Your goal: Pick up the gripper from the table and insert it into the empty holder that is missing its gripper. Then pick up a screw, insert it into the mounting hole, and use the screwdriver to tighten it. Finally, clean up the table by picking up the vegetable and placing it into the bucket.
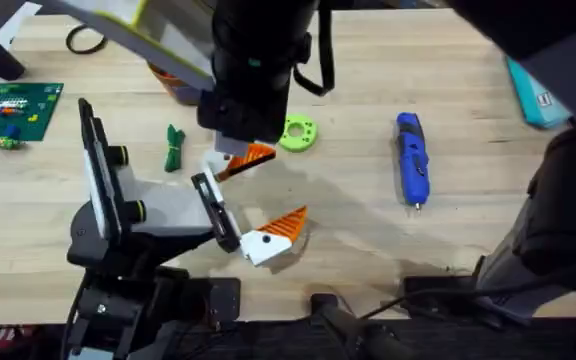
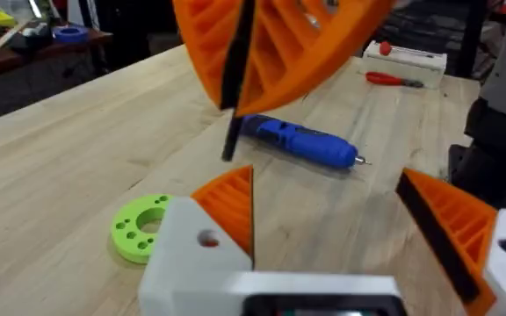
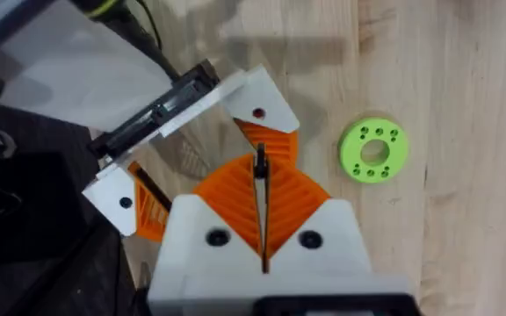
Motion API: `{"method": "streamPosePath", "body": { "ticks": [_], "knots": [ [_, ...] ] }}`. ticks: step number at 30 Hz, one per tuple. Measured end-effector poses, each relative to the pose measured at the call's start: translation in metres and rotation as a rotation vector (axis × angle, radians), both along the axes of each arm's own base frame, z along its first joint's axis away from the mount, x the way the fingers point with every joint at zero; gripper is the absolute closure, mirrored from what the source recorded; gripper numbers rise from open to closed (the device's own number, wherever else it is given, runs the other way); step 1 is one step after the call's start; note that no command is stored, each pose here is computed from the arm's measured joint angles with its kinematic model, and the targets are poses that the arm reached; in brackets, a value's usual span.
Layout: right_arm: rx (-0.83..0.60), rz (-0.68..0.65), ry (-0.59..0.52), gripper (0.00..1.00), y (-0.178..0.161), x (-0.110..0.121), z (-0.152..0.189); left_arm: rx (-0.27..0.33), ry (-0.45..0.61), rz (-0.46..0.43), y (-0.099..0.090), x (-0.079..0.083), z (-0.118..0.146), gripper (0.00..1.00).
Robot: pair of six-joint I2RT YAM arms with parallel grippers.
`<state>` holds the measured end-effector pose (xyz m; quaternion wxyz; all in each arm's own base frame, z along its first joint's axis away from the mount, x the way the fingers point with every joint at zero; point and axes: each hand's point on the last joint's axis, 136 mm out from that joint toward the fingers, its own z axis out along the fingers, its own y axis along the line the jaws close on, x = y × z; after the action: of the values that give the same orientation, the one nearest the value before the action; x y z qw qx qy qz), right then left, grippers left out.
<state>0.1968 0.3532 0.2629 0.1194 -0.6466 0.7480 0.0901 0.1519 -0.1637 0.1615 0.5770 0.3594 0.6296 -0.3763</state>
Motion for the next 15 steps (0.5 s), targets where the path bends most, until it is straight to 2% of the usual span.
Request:
{"method": "streamPosePath", "body": {
  "ticks": [15],
  "knots": [
    [-0.043,0.014,0.006,0.997,0.006,0.0,-0.016,0.0,0.0,0.0,0.0,0.0,0.0,0.01]
  ]
}}
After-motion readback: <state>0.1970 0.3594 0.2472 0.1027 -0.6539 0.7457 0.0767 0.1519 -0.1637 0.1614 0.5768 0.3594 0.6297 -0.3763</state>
